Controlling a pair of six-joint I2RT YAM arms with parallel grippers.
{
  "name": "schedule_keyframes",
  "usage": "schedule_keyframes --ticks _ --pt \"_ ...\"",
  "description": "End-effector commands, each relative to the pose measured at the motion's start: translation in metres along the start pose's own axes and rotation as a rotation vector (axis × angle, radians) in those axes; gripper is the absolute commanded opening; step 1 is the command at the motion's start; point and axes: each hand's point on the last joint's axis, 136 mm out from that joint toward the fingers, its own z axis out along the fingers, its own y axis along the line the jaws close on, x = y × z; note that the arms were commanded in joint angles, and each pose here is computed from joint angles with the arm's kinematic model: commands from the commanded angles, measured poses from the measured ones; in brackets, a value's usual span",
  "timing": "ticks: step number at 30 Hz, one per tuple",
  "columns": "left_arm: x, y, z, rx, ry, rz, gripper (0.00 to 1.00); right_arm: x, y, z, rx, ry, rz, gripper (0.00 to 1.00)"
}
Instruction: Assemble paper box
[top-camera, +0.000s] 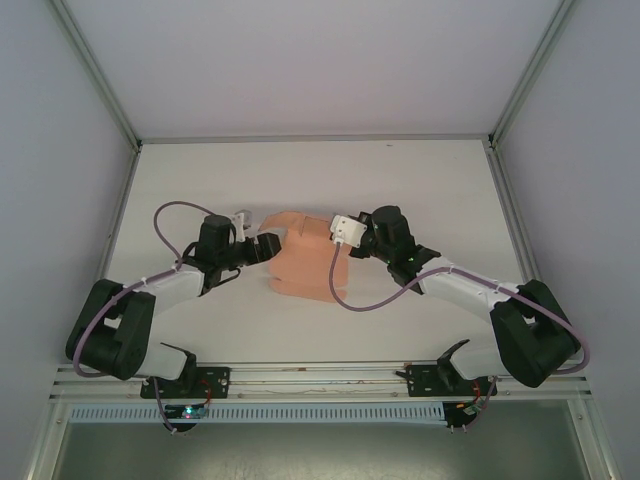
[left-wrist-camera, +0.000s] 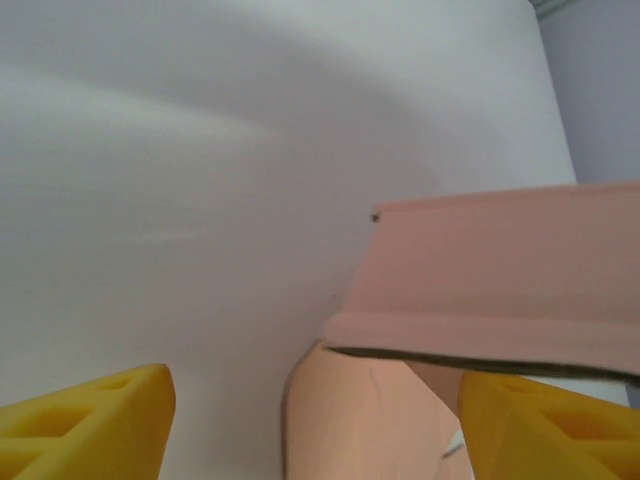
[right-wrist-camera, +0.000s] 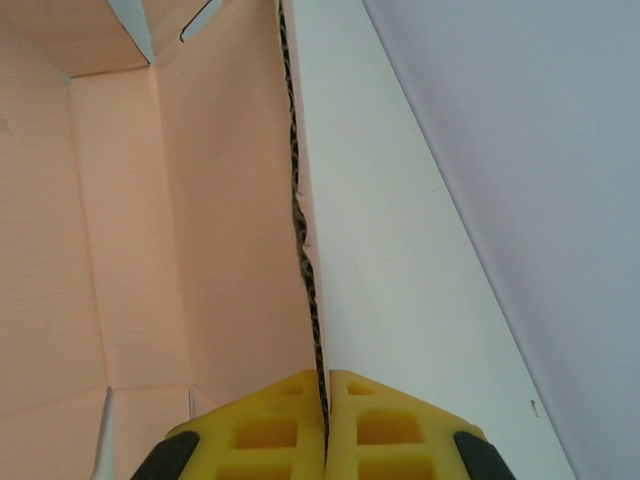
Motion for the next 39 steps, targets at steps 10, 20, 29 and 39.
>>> schedule_keyframes --ticks 10,20,29,39 --pt "-0.005 -0.041 0.006 0.15 -0.016 0.173 0.59 -0.016 0.008 -0.013 -0.114 -0.106 0.081 0.0" --pt "-0.007 -0.047 0.005 0.183 -0.03 0.188 0.29 -0.018 0.012 -0.014 -0.143 -0.114 0.083 0.0" --pt "-0.001 -0.044 0.011 0.147 0.004 0.207 0.07 -0.021 0.01 -0.017 -0.14 -0.125 0.084 0.0" --pt "0.002 -0.028 0.004 0.018 0.005 0.214 0.27 -0.015 0.003 -0.015 -0.078 -0.057 0.017 0.0"
